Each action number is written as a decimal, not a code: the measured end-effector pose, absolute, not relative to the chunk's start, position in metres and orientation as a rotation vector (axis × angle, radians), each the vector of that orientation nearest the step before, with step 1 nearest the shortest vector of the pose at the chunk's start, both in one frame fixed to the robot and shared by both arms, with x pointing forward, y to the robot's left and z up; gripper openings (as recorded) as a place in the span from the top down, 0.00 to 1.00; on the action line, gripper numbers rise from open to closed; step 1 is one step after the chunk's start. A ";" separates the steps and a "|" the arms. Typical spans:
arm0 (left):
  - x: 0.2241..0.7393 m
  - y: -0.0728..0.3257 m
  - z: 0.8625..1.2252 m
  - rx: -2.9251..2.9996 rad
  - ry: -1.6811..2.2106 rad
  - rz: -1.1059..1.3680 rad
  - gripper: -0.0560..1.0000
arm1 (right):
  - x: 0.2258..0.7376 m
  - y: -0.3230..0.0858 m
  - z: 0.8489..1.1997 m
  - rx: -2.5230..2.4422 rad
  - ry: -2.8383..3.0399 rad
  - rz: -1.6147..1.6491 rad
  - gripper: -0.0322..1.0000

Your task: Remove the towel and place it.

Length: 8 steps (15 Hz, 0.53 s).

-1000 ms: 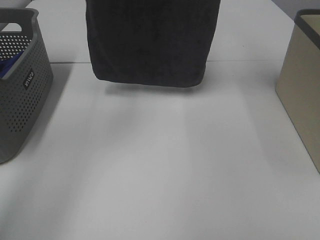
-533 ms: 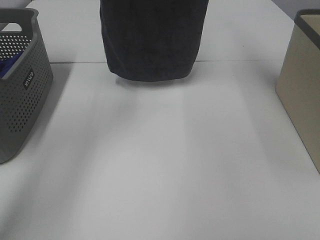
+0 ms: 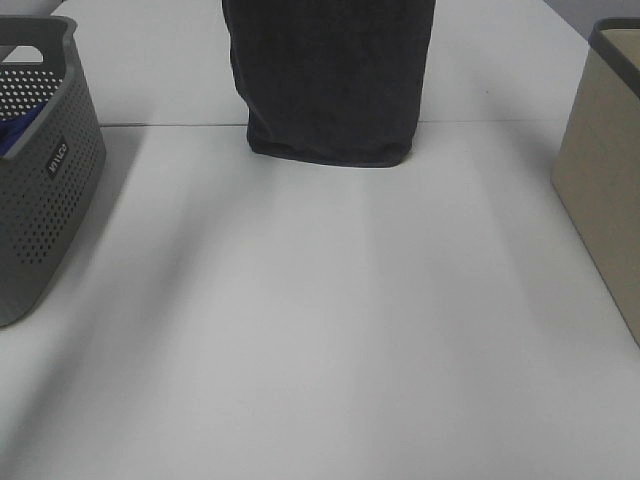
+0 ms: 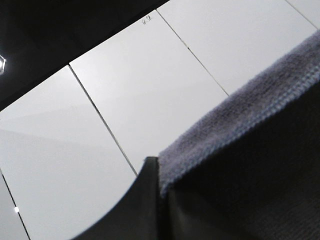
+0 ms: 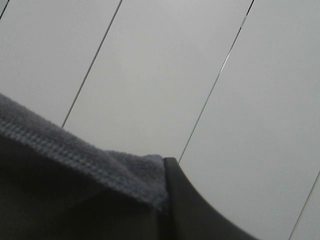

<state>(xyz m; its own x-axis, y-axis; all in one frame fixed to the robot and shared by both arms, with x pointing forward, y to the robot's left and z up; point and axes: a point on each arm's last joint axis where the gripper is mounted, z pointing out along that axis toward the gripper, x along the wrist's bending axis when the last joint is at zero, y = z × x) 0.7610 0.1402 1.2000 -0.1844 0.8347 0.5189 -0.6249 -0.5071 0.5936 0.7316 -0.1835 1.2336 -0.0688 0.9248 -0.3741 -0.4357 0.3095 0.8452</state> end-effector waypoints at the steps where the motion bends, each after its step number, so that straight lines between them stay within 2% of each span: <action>1: 0.761 0.140 1.200 1.026 0.304 1.852 0.95 | 0.732 -0.183 1.233 0.562 1.142 1.220 0.96; 8: 0.767 0.138 1.190 1.181 0.349 1.783 0.95 | 0.735 -0.184 1.223 0.654 1.248 1.199 0.96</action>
